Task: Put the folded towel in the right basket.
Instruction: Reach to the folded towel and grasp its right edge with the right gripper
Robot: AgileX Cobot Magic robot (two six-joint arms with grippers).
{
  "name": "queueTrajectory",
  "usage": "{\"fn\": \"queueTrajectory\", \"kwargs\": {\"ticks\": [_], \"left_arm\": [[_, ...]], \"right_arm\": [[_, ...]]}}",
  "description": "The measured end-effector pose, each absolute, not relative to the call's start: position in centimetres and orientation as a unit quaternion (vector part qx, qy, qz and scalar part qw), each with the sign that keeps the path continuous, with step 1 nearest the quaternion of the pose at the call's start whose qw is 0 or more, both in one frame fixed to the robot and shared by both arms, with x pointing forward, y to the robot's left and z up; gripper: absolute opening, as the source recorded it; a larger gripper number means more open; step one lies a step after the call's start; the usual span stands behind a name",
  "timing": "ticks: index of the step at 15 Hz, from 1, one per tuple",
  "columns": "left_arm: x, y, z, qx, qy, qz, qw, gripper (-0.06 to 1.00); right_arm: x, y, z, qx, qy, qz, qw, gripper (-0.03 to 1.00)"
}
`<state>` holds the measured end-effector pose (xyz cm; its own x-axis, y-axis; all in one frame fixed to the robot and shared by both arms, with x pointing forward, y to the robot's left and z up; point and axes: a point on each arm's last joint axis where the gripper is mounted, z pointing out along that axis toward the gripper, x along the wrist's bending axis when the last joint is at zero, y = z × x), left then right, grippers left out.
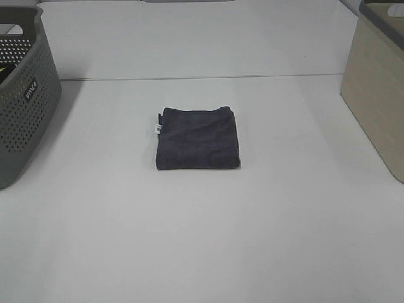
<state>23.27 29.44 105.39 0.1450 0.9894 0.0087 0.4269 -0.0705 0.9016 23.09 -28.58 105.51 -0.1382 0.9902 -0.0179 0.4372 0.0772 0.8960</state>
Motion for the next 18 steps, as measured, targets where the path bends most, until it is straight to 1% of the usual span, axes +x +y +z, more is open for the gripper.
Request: {"fn": "queueTrajectory", "kwargs": {"ticks": [18], "left_arm": [[23.27, 29.44, 105.39, 0.642, 0.552, 0.351, 0.401, 0.98]], "right_arm": [[23.09, -28.58, 105.51, 0.554, 0.644, 0.393, 0.352, 0.74]]}}
